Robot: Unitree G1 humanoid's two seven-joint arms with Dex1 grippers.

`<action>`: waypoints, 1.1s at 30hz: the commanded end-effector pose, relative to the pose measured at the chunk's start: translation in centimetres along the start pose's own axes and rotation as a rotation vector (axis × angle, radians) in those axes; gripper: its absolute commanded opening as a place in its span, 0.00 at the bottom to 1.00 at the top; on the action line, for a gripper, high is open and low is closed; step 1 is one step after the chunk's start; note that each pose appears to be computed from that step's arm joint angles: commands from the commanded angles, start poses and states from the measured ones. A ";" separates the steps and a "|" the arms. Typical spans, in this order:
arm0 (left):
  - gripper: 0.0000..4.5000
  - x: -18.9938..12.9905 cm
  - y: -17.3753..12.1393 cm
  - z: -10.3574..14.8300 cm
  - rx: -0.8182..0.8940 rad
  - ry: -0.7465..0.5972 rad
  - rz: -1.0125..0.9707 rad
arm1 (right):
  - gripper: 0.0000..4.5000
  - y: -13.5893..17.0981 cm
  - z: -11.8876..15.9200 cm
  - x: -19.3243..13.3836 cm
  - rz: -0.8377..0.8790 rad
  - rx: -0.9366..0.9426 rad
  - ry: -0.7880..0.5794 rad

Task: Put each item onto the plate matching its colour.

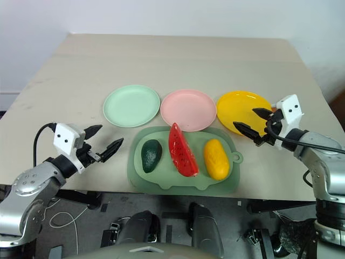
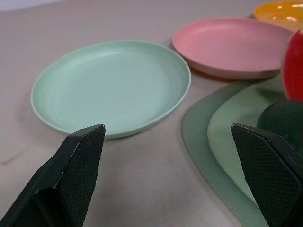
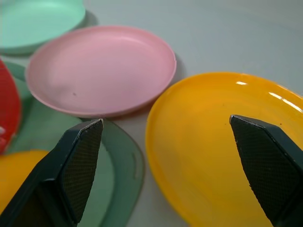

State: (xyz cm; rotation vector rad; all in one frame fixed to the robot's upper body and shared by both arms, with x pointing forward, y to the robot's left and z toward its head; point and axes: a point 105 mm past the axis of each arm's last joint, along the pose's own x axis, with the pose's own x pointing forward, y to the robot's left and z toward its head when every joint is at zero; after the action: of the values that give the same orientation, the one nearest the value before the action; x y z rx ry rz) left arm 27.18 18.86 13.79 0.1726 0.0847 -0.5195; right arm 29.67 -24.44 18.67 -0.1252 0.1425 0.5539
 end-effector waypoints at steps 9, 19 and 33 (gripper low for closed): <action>0.99 1.4 1.3 -0.1 0.059 -0.019 -0.053 | 1.00 6.5 1.9 -1.1 0.055 0.159 0.097; 0.99 0.7 0.7 0.2 0.044 -0.034 -0.034 | 1.00 8.3 -1.2 -0.4 0.056 0.251 0.278; 0.99 -0.2 0.7 1.0 0.015 -0.050 0.030 | 1.00 10.0 -6.3 1.0 0.031 0.162 0.510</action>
State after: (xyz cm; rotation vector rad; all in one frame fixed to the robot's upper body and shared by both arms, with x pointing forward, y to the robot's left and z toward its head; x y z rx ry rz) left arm 27.65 19.33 13.50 0.1600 0.0791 -0.5051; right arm 24.43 -16.53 11.40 -0.0620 0.7078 0.5338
